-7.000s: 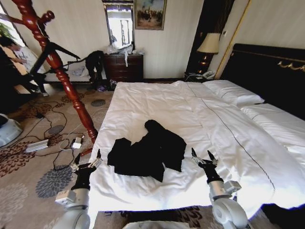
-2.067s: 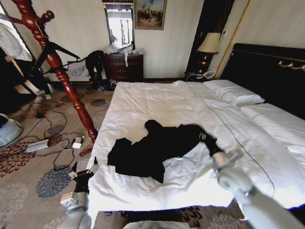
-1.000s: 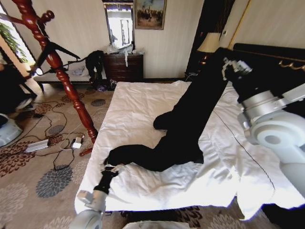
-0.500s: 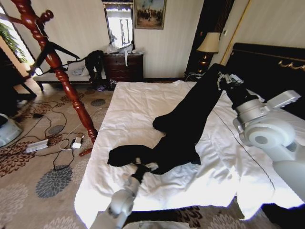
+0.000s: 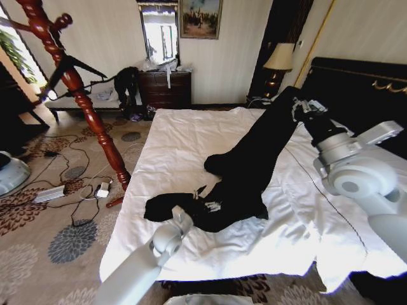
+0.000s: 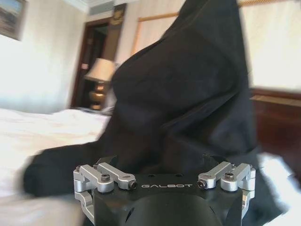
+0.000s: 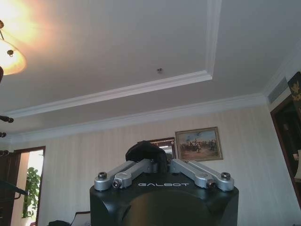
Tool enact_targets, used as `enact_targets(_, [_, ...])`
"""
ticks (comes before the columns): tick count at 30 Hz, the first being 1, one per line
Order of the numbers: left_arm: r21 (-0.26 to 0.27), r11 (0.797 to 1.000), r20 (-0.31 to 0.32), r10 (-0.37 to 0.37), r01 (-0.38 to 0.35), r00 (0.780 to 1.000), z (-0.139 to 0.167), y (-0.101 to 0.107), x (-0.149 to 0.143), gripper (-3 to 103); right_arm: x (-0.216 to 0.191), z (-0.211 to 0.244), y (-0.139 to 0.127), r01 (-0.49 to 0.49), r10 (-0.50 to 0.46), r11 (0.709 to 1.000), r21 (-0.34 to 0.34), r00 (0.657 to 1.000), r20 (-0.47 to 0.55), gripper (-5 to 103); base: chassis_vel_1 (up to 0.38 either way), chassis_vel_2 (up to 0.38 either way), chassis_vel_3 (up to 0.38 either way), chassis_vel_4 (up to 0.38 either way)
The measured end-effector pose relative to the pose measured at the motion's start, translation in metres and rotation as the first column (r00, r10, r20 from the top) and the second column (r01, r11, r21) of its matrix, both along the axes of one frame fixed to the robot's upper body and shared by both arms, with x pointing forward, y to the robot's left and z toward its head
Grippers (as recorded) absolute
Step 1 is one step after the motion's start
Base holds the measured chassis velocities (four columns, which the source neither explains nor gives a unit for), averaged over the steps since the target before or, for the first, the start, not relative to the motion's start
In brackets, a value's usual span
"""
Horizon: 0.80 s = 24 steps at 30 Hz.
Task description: Pick up the clothes from the bed and hang them on the clothes hanger.
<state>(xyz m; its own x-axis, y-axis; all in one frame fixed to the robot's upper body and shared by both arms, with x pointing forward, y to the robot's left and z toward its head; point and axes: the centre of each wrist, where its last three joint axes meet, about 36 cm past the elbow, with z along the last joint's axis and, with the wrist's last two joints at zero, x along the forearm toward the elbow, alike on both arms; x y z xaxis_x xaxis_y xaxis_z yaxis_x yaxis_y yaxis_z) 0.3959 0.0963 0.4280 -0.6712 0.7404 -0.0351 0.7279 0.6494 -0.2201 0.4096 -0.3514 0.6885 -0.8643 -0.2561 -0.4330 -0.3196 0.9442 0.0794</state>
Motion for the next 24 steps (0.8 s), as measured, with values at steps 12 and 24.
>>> enact_targets(12, [-0.149, 0.980, -0.204, -0.163, 0.134, 0.965, -0.005, -0.080, -0.012, 99, 0.003, 0.008, -0.007, 0.021, -0.021, 1.000, -0.007, 1.000, 0.018, 0, 0.000, 0.000, 0.000, 0.000])
enact_targets(24, [-0.212, 0.976, -0.203, -0.099, 0.055, 0.974, -0.005, -0.082, 0.001, 57, 0.003, 0.006, -0.002, 0.004, -0.004, 1.000, 0.020, 1.000, 0.028, 0, 0.000, 0.000, 0.000, 0.000])
